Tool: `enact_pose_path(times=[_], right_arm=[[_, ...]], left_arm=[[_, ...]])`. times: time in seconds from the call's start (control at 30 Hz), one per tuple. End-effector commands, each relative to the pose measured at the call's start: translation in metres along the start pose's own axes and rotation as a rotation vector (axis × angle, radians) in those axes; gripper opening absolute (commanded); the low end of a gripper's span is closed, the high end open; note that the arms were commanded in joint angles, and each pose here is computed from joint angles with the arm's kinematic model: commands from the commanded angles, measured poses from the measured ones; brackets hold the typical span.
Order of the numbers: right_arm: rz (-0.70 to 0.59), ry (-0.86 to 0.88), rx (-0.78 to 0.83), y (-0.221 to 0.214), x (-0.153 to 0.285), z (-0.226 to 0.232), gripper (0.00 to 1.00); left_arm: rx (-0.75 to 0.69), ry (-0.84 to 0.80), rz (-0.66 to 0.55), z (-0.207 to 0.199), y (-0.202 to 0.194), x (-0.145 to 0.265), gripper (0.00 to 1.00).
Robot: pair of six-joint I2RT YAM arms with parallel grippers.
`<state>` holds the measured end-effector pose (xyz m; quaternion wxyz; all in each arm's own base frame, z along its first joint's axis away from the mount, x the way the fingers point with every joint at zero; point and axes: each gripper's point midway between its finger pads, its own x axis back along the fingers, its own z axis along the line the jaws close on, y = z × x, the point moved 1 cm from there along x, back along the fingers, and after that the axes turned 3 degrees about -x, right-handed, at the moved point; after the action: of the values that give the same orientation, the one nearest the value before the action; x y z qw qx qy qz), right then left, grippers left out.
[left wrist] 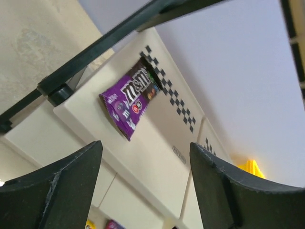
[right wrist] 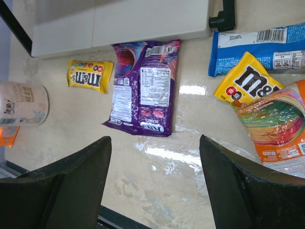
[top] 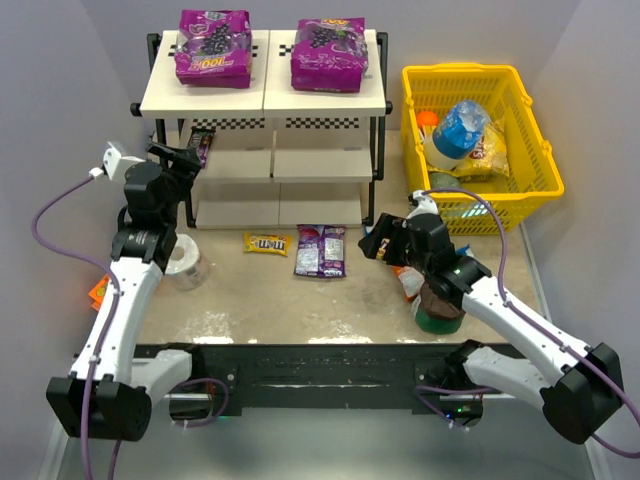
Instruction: Place and organize the candy bags onto the shelf
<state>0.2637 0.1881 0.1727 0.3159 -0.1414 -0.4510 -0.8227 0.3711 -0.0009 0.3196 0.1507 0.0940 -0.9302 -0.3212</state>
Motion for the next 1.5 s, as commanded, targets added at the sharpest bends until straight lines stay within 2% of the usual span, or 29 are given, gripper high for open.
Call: enact_pose_path(times=[0.0,0.07,0.17,0.27,0.4,0.5,0.6,0.67,0.73,0.8,0.9,1.0,1.23,1.47], right_arm=[[-0.033,0.021,-0.011,0.009,0.005,0.007,0.83],[-0.034,0.023,-0.010,0.010,0.006,0.008,0.88],[-0.037,0.035,-0.010,0.010,0.006,0.010,0.91],[-0.029,0.043,-0.013,0.010,0.005,0.012,0.93],[-0.006,0.068,-0.012,0.004,-0.001,0.015,0.90],[0.028,0.081,-0.012,-0.006,-0.008,0.015,0.85],[0.067,0.108,-0.019,-0.017,-0.020,0.018,0.76],[0.097,0.116,-0.024,-0.025,-0.030,0.019,0.69],[0.115,0.123,-0.026,-0.029,-0.034,0.022,0.67],[0.125,0.123,-0.027,-0.031,-0.039,0.024,0.66],[0.127,0.125,-0.028,-0.032,-0.040,0.026,0.66],[0.123,0.111,-0.023,-0.032,-0.040,0.023,0.66],[0.125,0.096,-0.019,-0.034,-0.036,0.018,0.67],[0.119,0.080,-0.014,-0.035,-0.034,0.013,0.67]], left_arm=[[-0.247,-0.195,0.125,-0.014,-0.019,0.023,0.81],[-0.372,-0.255,0.224,-0.006,-0.048,0.030,0.84],[-0.524,-0.261,0.340,0.017,-0.085,0.033,0.87],[-0.628,-0.261,0.461,0.036,-0.123,0.039,0.88],[-0.659,-0.290,0.548,0.051,-0.161,0.048,0.88],[-0.631,-0.272,0.618,0.071,-0.185,0.046,0.75],[-0.604,-0.249,0.648,0.084,-0.201,0.041,0.68],[-0.596,-0.206,0.640,0.093,-0.205,0.034,0.66],[-0.600,-0.132,0.643,0.108,-0.211,0.025,0.66],[-0.616,0.010,0.621,0.130,-0.210,0.013,0.66],[-0.623,0.099,0.612,0.149,-0.215,0.003,0.64],[-0.615,0.113,0.617,0.155,-0.223,-0.003,0.62],[-0.587,0.036,0.610,0.147,-0.237,-0.021,0.53],[-0.564,0.055,0.637,0.158,-0.244,-0.023,0.45]])
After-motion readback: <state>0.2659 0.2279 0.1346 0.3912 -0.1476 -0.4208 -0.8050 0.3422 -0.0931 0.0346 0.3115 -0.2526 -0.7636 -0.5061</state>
